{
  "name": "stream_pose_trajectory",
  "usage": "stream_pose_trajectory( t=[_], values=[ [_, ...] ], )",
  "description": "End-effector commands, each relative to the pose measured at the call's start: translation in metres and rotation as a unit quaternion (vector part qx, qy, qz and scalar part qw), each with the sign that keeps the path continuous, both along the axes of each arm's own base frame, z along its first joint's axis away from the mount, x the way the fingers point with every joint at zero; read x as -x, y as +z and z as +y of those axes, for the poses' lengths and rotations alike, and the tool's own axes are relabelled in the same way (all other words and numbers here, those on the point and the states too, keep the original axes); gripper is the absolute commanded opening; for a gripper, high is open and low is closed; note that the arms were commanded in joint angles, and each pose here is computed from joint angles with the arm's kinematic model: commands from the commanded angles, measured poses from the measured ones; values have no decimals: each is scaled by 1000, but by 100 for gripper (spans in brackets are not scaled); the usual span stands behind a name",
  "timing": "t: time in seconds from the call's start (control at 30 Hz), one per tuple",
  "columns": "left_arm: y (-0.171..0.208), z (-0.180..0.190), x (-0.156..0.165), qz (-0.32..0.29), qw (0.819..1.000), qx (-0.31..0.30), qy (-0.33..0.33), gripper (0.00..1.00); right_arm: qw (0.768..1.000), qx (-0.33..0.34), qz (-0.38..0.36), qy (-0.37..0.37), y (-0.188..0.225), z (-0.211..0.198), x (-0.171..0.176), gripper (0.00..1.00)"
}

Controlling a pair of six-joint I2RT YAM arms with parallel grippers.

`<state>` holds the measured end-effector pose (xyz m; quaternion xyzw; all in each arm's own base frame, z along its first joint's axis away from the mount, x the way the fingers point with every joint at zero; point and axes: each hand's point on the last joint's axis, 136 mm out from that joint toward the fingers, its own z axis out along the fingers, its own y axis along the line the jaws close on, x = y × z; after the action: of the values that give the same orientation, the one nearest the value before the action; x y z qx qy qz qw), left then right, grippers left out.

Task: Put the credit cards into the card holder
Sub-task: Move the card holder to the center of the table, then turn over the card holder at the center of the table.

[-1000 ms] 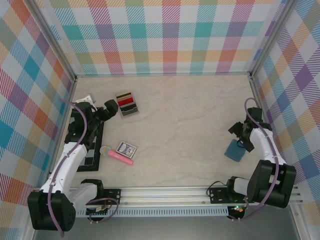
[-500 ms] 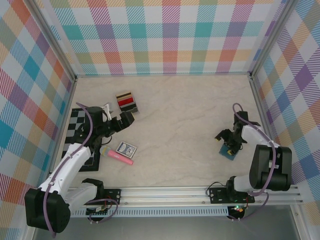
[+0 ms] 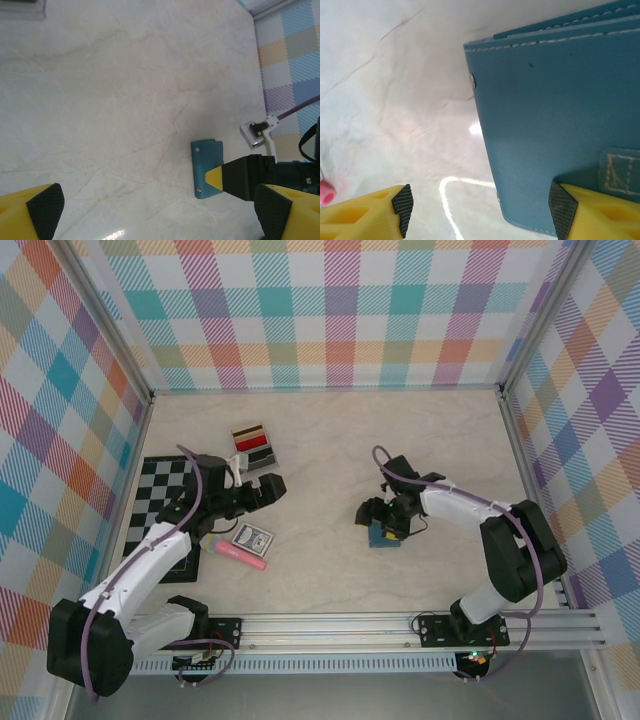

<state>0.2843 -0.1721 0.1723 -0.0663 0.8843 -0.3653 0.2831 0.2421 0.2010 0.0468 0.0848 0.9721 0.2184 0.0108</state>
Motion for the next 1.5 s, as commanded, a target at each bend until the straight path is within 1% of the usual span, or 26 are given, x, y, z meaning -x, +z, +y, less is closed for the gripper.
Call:
stream_pose_trajectory(
  t=[0.0, 0.1, 0.2, 0.4, 0.53, 0.57, 0.67, 0.8, 0.83, 0.97, 1.1, 1.23, 1.37, 1.47],
  values=[
    [-2, -13, 2, 6, 1000, 1, -14, 100, 998, 43, -38, 0, 24, -18, -3, 75],
    [-9, -23, 4, 16, 999, -3, -29, 100, 993, 92, -64, -39, 40, -43, -9, 76],
    [-15, -34, 5, 25, 999, -7, -44, 100, 990, 112, -70, -51, 38, -54, -11, 76],
    [-21, -52, 6, 38, 997, -19, -67, 100, 994, 100, -27, -45, 9, -51, -14, 67],
    [-24, -58, 9, 41, 996, -27, -73, 100, 996, 82, -25, -28, 0, -42, -18, 63],
    [-26, -59, 10, 42, 996, -28, -74, 100, 996, 82, -20, -22, -3, -41, -18, 62],
    [-29, -62, 12, 46, 995, -32, -78, 100, 996, 85, -9, -6, -13, -39, -17, 61],
    [-29, -62, 12, 47, 995, -37, -77, 100, 998, 66, -5, 18, -21, -30, -16, 56],
    [-29, -62, 12, 47, 995, -38, -77, 100, 998, 66, -4, 21, -22, -30, -16, 52],
    [-29, -62, 11, 48, 995, -44, -78, 100, 998, 52, -16, 35, -18, -26, -16, 43],
    [-31, -60, 11, 49, 995, -48, -75, 100, 997, 38, -41, 49, -8, -23, -17, 23],
    [-32, -60, 10, 51, 995, -50, -73, 100, 995, 14, -69, 70, 7, -17, -18, 5],
    [-32, -58, 8, 51, 995, -56, -68, 100, 990, 0, -107, 90, 31, -11, -21, 3],
    [-28, -49, 2, 36, 996, -68, -41, 100, 978, 36, -160, 127, 53, -9, -24, 3]
  ],
)
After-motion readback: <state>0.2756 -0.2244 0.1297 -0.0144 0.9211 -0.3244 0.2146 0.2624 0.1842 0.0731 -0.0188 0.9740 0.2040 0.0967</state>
